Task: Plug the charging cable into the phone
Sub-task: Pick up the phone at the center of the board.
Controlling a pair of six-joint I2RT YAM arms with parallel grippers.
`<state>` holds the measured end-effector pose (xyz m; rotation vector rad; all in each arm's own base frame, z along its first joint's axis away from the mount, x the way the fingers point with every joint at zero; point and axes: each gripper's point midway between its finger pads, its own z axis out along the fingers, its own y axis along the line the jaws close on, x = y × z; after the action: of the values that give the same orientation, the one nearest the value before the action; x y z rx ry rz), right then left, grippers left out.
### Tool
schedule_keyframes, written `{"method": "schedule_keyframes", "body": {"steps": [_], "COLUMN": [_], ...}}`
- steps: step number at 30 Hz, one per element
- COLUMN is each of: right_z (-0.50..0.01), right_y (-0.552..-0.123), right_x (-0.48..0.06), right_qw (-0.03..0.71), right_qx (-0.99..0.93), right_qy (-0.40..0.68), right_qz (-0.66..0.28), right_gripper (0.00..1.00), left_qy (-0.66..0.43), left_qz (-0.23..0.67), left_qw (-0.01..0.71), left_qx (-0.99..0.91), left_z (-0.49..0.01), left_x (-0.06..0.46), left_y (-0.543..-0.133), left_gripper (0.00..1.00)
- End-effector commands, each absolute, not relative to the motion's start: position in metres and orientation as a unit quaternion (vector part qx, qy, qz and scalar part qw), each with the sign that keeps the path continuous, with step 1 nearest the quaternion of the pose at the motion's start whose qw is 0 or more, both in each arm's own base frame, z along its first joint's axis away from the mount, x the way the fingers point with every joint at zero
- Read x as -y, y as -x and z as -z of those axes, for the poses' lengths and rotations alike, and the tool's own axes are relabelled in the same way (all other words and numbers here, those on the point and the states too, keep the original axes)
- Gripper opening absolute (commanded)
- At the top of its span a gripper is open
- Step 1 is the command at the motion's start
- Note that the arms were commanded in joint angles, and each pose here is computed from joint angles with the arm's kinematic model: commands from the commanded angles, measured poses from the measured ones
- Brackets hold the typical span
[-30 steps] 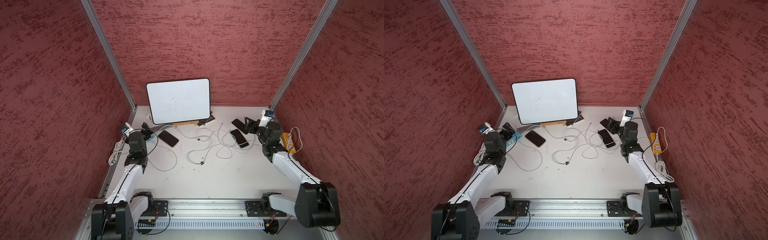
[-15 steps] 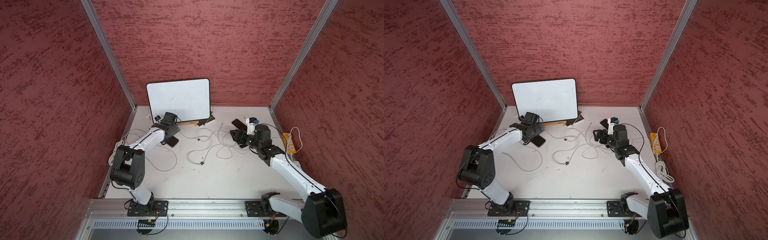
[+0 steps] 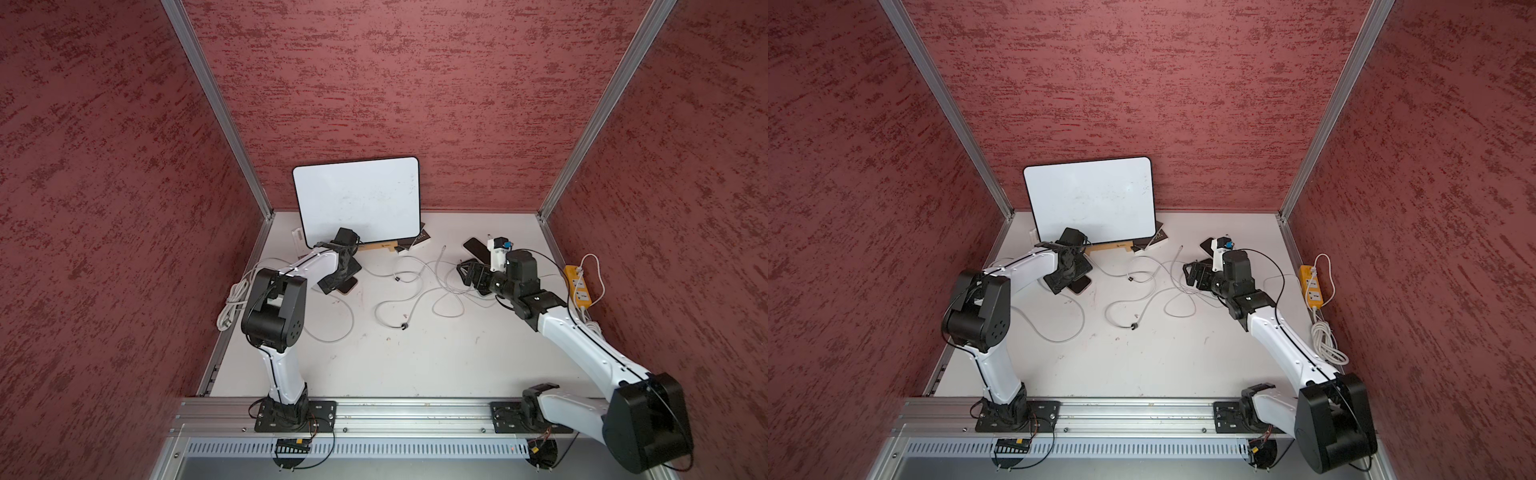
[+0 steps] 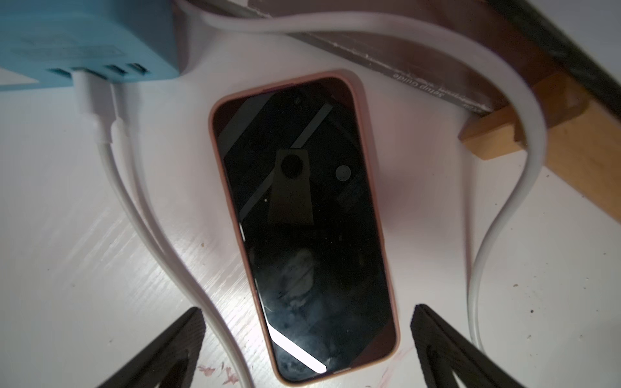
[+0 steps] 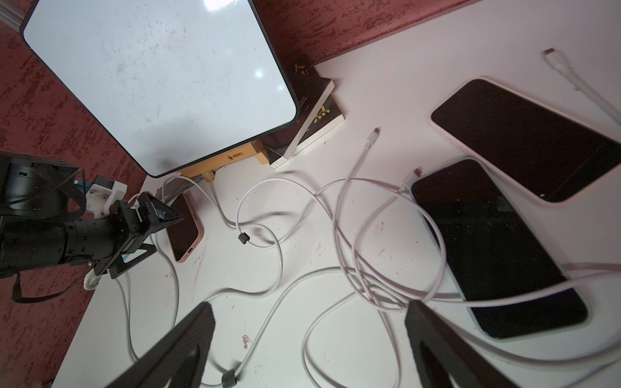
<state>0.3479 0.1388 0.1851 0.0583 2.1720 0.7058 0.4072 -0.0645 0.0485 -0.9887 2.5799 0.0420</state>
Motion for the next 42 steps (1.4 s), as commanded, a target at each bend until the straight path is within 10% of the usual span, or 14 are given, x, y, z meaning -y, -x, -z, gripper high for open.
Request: {"method": "schedule_keyframes", "body": {"steps": [1,31,42], "right_z": [-0.180,-0.167,-0.167], "right_y": [-0.346,-0.348,-0.347], "right_x": [-0.148,-0.161,-0.162], "right_qw": [0.404,0.387,0.385], "right_qx": [-0.866,-0.871,-0.871], "right_qy": [-0.014,-0.008,-0.006], "right_qz": [-0.296,-0.303,-0.304], "right_gripper": [0.93,0.95,0.95], "left_qy": [0.363,0.391,0.375], "left_qz": [-0.016,-0.058,-0.057], "left_qw": [0.187,0.145,0.148], "left_qx": [-0.913,-0.907,-0.913], "left_z": [-0.048,0.000,-0.007], "left_x": [0.058,0.047,0.054], "left_y": [-0.416,-0.422,-0.409], "left_gripper": [0.99,0.92,0.44]}}
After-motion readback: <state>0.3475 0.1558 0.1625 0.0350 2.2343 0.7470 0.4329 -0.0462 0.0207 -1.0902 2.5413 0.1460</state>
